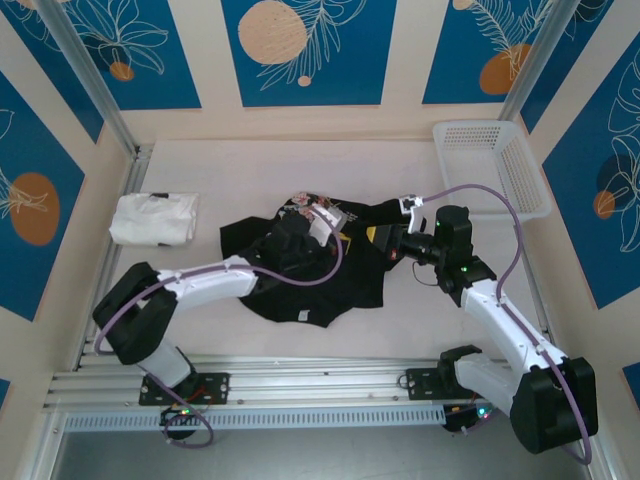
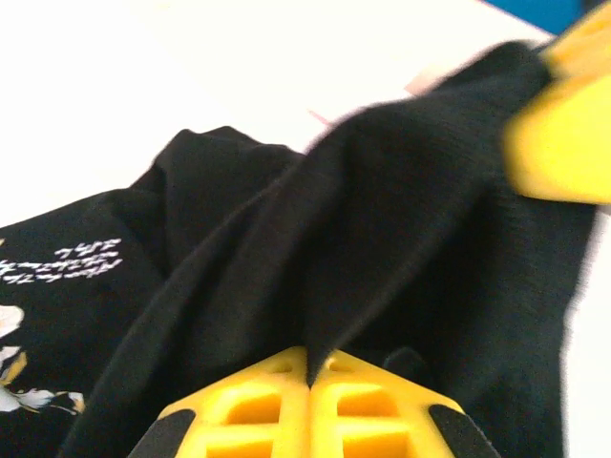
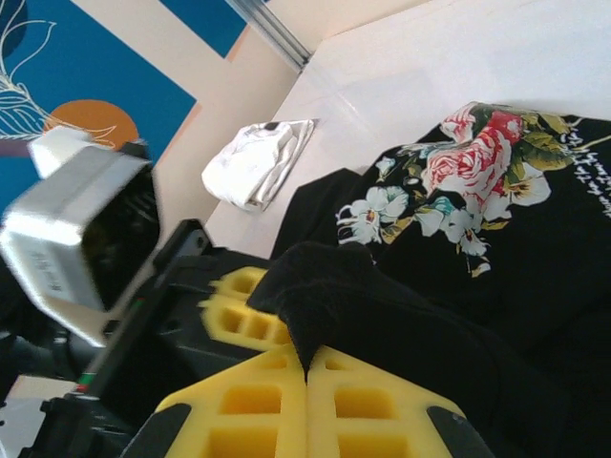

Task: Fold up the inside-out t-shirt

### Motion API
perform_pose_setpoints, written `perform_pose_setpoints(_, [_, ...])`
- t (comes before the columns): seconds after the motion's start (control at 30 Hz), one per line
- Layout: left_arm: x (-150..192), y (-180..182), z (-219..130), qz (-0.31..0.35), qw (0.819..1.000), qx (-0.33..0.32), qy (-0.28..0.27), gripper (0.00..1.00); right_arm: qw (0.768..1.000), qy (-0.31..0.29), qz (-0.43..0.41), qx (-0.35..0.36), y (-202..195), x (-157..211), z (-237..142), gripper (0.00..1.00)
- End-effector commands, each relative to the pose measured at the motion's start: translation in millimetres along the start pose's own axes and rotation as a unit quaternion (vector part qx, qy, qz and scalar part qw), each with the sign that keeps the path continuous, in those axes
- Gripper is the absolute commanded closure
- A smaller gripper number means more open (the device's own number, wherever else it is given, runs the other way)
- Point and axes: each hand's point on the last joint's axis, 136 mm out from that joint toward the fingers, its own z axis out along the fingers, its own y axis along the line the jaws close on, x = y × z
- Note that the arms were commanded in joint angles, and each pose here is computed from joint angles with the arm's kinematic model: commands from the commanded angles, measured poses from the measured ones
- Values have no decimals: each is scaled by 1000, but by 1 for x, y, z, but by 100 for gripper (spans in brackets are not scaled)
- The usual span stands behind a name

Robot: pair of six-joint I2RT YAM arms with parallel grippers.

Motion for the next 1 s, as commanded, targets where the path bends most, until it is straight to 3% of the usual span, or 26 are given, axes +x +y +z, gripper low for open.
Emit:
perform_pose_setpoints(0.0, [-17,-26,-28,3,997,80,-19,100,1000,-8,-15,8,6,-4,-3,100])
perform_pose_setpoints(0.27, [-3,-49,-73,20,991,125,36,100,997,12,-45,57,10,-4,11,97])
perform_pose_setpoints(0.37, [3,-37,-81,13,996,80,48,100,994,44,-58,76,9,3,22,95])
perform_pose_setpoints(0.5, [4,4,-89,-23,998,-44,46,100,982,95,-101,129,0,20,29,91])
perform_pose_setpoints(0.57, [3,11,-91,-33,997,-65,38,100,977,111,-114,143,-3,26,28,89])
perform_pose_setpoints(0.83, [-11,13,-92,-57,996,-71,2,100,965,162,-123,165,-8,56,6,69])
perform_pose_setpoints(0.97, [-14,13,-91,-63,996,-68,-4,100,971,171,-107,130,-2,82,0,60])
